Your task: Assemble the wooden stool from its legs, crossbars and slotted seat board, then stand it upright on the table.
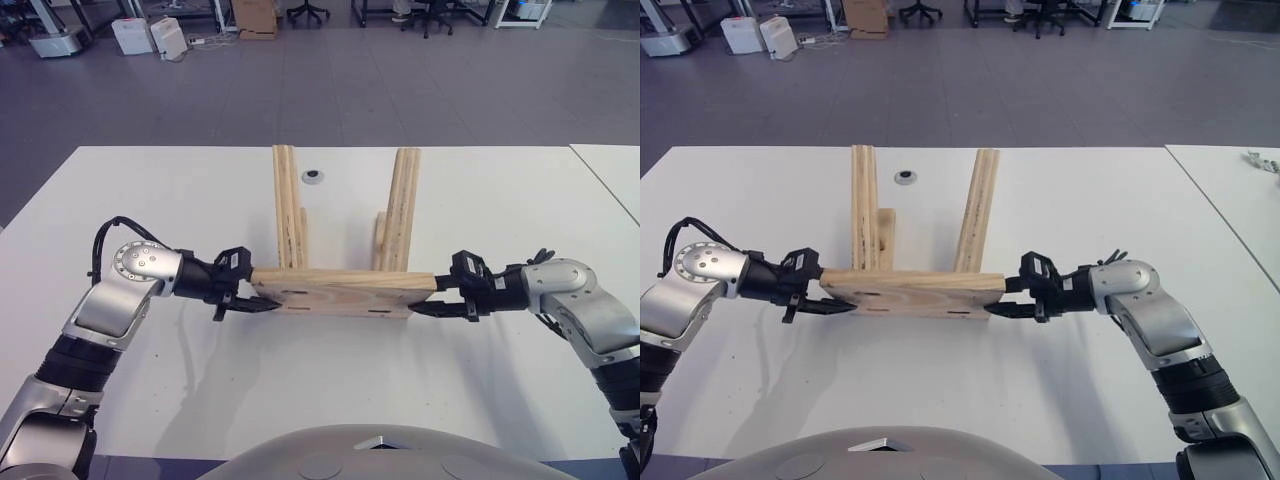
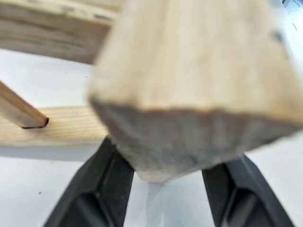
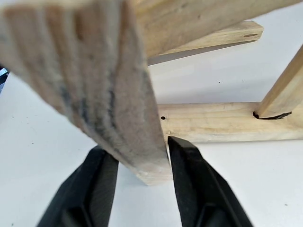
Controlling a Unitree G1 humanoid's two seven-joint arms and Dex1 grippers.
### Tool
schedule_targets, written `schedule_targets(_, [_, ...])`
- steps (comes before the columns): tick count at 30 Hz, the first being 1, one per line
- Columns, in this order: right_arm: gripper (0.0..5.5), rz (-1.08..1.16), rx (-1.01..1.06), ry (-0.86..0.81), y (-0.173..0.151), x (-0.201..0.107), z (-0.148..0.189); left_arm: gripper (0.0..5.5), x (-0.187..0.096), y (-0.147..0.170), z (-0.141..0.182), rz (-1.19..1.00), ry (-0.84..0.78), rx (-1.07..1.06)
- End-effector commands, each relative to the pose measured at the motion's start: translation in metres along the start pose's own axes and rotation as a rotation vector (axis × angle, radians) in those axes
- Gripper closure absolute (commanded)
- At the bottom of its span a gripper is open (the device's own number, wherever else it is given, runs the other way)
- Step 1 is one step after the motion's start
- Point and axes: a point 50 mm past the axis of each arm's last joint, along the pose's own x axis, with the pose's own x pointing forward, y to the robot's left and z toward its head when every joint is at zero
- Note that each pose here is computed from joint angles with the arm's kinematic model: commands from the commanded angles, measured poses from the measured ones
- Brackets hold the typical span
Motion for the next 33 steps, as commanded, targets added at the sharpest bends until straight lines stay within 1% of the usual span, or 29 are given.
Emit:
schedule_targets(1, [4.00, 0.002, -0.035, -0.052, -0.007, 0.001, 0.012, 4.03, 0.001, -0.006, -0.002, -0.086, 0.050, 0.049])
schedule_targets(3, [4.00, 0.008, -0.039, -0.072, -0.007, 0.001, 0.014, 4.05, 0.002, -0.009, 0.001, -0.113, 0.036, 0.058])
schedule_targets(5, [4.00, 0.038, -0.022, -0.127, -0.007, -0.002, 0.024, 4.05, -0.001, -0.006, 0.015, -0.108, -0.053, 0.047])
schedule_targets(7, [4.00, 0.084, 0.060, -0.290, -0.011, -0.015, 0.056, 4.09, -0.012, 0.002, 0.048, -0.109, -0.187, 0.016])
schedule_targets(8, [4.00, 0.141, 0.110, -0.356, -0.013, -0.027, 0.078, 4.11, -0.024, 0.008, 0.072, -0.130, -0.244, 0.000])
schedule_targets(9, [4.00, 0.210, 0.159, -0.387, -0.014, -0.041, 0.103, 4.12, -0.037, 0.015, 0.101, -0.167, -0.299, -0.029])
schedule_targets(10, [4.00, 0.263, 0.202, -0.391, -0.018, -0.054, 0.126, 4.12, -0.047, 0.020, 0.126, -0.214, -0.308, -0.068])
schedule_targets(13, [4.00, 0.336, 0.351, -0.445, -0.030, -0.080, 0.178, 4.12, -0.071, 0.031, 0.172, -0.299, -0.350, -0.229])
schedule_targets(15, [4.00, 0.407, 0.488, -0.453, -0.034, -0.090, 0.201, 4.12, -0.091, 0.037, 0.205, -0.370, -0.429, -0.396])
schedule_targets(16, [4.00, 0.436, 0.538, -0.450, -0.034, -0.094, 0.207, 4.12, -0.096, 0.039, 0.218, -0.412, -0.460, -0.469])
schedule_targets(18, [4.00, 0.517, 0.620, -0.435, -0.031, -0.102, 0.210, 4.14, -0.096, 0.042, 0.231, -0.526, -0.470, -0.584])
schedule_targets(20, [4.01, 0.635, 0.679, -0.409, -0.022, -0.104, 0.209, 4.18, -0.092, 0.043, 0.231, -0.623, -0.477, -0.670])
schedule_targets(21, [4.04, 0.713, 0.720, -0.403, -0.017, -0.102, 0.205, 4.19, -0.089, 0.045, 0.224, -0.674, -0.496, -0.724])
schedule_targets(23, [4.12, 0.809, 0.826, -0.383, -0.008, -0.098, 0.188, 4.19, -0.086, 0.043, 0.207, -0.743, -0.515, -0.819])
schedule_targets(24, [4.15, 0.824, 0.899, -0.373, -0.003, -0.097, 0.173, 4.19, -0.084, 0.040, 0.193, -0.760, -0.505, -0.868])
schedule_targets(25, [4.16, 0.811, 0.964, -0.367, -0.001, -0.095, 0.159, 4.19, -0.080, 0.035, 0.180, -0.753, -0.476, -0.908])
schedule_targets(27, [4.16, 0.665, 1.063, -0.385, -0.009, -0.080, 0.123, 4.19, -0.066, 0.034, 0.152, -0.647, -0.418, -0.976])
schedule_targets(29, [4.16, 0.493, 1.136, -0.454, -0.018, -0.071, 0.088, 4.19, -0.060, 0.039, 0.134, -0.536, -0.408, -1.048])
schedule_targets(30, [3.78, 0.453, 1.147, -0.479, -0.018, -0.069, 0.079, 4.19, -0.060, 0.041, 0.129, -0.510, -0.411, -1.080])
schedule_targets(31, [3.57, 0.426, 1.144, -0.503, -0.017, -0.066, 0.073, 3.83, -0.060, 0.041, 0.124, -0.486, -0.413, -1.111])
schedule_targets(33, [3.12, 0.371, 1.104, -0.569, -0.014, -0.058, 0.067, 3.45, -0.056, 0.042, 0.115, -0.427, -0.429, -1.152])
